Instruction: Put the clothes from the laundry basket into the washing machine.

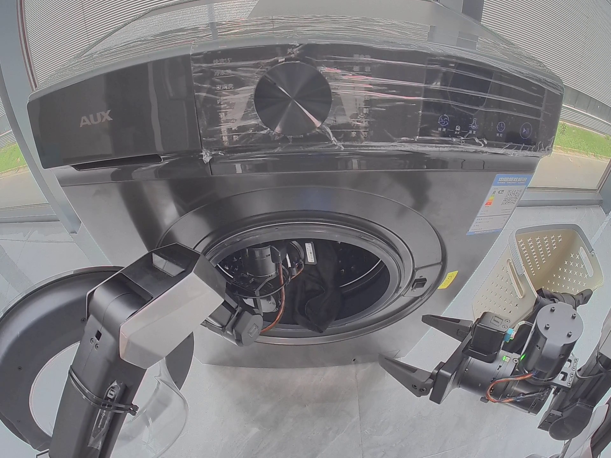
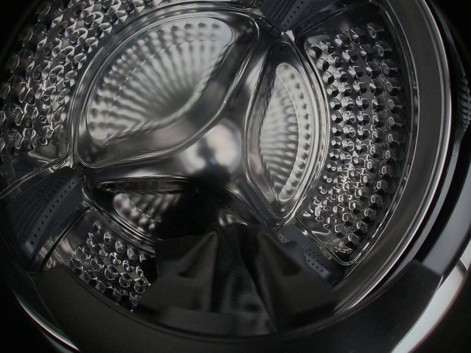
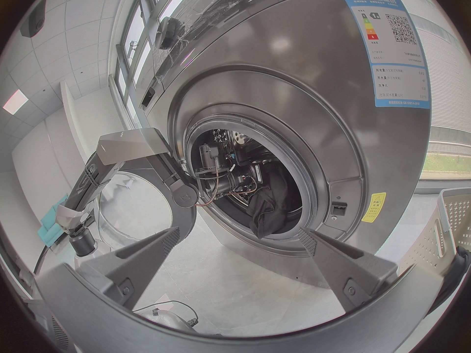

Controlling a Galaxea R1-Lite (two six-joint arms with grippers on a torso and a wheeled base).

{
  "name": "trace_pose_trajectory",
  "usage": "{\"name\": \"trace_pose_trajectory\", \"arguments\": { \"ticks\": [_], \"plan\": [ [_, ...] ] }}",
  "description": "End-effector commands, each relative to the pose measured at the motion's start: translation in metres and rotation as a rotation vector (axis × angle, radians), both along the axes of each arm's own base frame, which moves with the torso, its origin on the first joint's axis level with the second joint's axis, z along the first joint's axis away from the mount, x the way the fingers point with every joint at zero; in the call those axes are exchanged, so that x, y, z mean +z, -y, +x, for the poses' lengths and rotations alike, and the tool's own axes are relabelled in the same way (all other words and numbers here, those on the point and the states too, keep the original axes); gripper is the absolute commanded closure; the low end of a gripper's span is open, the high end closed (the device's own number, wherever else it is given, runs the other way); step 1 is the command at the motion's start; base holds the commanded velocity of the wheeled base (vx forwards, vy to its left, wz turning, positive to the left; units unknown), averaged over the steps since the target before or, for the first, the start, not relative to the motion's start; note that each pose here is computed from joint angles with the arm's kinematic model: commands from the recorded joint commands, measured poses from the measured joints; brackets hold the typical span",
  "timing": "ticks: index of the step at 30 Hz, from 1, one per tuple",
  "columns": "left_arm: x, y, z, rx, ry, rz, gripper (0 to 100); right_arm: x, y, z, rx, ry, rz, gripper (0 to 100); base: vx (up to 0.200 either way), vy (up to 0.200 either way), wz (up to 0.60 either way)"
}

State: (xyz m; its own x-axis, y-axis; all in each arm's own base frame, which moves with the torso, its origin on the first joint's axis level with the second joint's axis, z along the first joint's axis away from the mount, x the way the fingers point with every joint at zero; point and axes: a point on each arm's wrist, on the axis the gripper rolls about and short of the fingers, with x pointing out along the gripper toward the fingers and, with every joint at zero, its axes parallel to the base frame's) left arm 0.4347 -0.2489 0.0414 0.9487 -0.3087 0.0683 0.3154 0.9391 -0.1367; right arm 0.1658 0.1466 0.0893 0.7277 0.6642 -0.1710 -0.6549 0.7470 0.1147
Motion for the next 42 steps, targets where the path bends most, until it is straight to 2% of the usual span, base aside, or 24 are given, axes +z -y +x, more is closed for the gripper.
{"name": "trace_pose_trajectory", "arguments": {
  "ticks": [1,6,9,12,20,31,36,37,42],
  "plan": [
    [-0.005,0.003,-0.006,-0.009,-0.021,0.005,0,0.001,0.000,0.000,0.001,0.005,0.004,0,0.000,0.000,0.00],
    [-0.015,0.003,-0.020,-0.039,-0.078,0.044,0,0.000,0.000,0.000,0.001,0.004,0.003,0,0.000,0.000,0.00],
    [-0.030,-0.001,-0.042,-0.117,-0.169,0.097,0,0.000,0.000,-0.001,0.001,0.001,0.001,0,0.000,0.000,0.00],
    [-0.038,-0.003,-0.054,-0.145,-0.214,0.128,0,0.000,0.000,-0.001,0.001,-0.001,0.001,0,0.000,0.000,0.00],
    [-0.052,-0.006,-0.063,-0.153,-0.260,0.161,0,-0.002,0.000,0.000,0.003,-0.006,-0.003,0,0.000,0.000,0.00],
    [-0.069,-0.004,-0.059,-0.153,-0.281,0.173,0,-0.001,-0.005,-0.004,0.028,-0.005,0.001,0,0.000,0.000,0.00],
    [-0.075,0.002,-0.051,-0.151,-0.267,0.165,0,-0.001,-0.005,-0.004,0.030,-0.005,0.001,0,0.000,0.000,0.00],
    [-0.076,0.003,-0.049,-0.152,-0.263,0.165,100,-0.001,-0.005,-0.004,0.030,-0.005,0.001,0,0.000,0.000,0.00],
    [-0.074,0.003,-0.048,-0.148,-0.255,0.158,100,-0.001,-0.005,-0.004,0.028,-0.003,0.003,0,0.000,0.000,0.00]
  ]
}}
